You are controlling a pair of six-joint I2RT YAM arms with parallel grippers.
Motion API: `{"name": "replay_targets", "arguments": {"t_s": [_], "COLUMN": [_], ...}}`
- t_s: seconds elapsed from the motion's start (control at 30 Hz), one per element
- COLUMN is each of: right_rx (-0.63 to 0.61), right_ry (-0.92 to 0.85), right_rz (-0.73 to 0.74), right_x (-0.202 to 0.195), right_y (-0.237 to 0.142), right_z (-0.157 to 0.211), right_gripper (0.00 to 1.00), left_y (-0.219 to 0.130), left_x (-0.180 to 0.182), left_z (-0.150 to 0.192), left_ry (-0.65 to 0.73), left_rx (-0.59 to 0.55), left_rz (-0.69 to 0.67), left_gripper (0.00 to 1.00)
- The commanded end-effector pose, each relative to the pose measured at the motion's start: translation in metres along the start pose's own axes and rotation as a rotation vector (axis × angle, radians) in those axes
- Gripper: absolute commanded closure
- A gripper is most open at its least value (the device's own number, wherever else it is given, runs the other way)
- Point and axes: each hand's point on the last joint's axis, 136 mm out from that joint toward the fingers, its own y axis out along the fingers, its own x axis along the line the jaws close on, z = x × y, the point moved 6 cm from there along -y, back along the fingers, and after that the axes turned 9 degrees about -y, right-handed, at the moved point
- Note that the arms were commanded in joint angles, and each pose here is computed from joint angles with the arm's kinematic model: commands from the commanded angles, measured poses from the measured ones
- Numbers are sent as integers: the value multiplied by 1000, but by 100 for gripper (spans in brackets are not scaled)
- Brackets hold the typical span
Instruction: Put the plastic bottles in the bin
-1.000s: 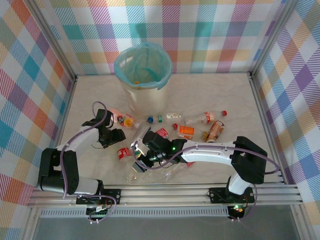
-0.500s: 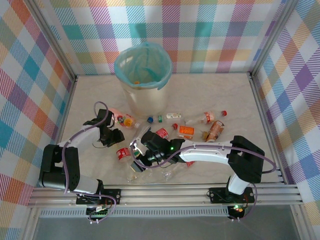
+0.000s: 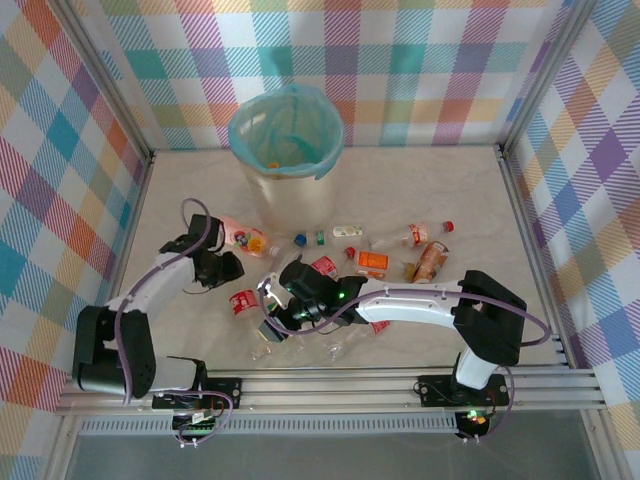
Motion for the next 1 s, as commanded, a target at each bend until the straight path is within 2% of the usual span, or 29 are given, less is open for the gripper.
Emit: {"name": "replay_targets", "arguments": {"t_s": [0.0,0.13,0.37,0.6,0.77,0.97], "right_rx": [-71,-109,-196,-345,-423,-520], "right_ry": [-56,-113,-216,-214,-190,-137], "right_rz": [2,12,42,85,166,262], "right_x": [9,17,35,26,1,-36], "right_y": [-15,-34,-92,-154,-188,-232], "right_z": [-27,-53,-121,-186,-215,-239], "right_gripper": [43,42,40,38,38,37], "left_y": [-37,-87,-196,-291,-337,-377], "left_x": [-2,-3,-11,-54,-93,-132], "left_z": [-13,-21,-36,-66,-90,-121], "left_ry": [1,-21,-33,25,141,241], "left_rx": [-109,-246,-496,-681,-787,-911], "left_rz": [-7,-10,10,197,363,489], "left_gripper": [98,100,100,100,100,100]}}
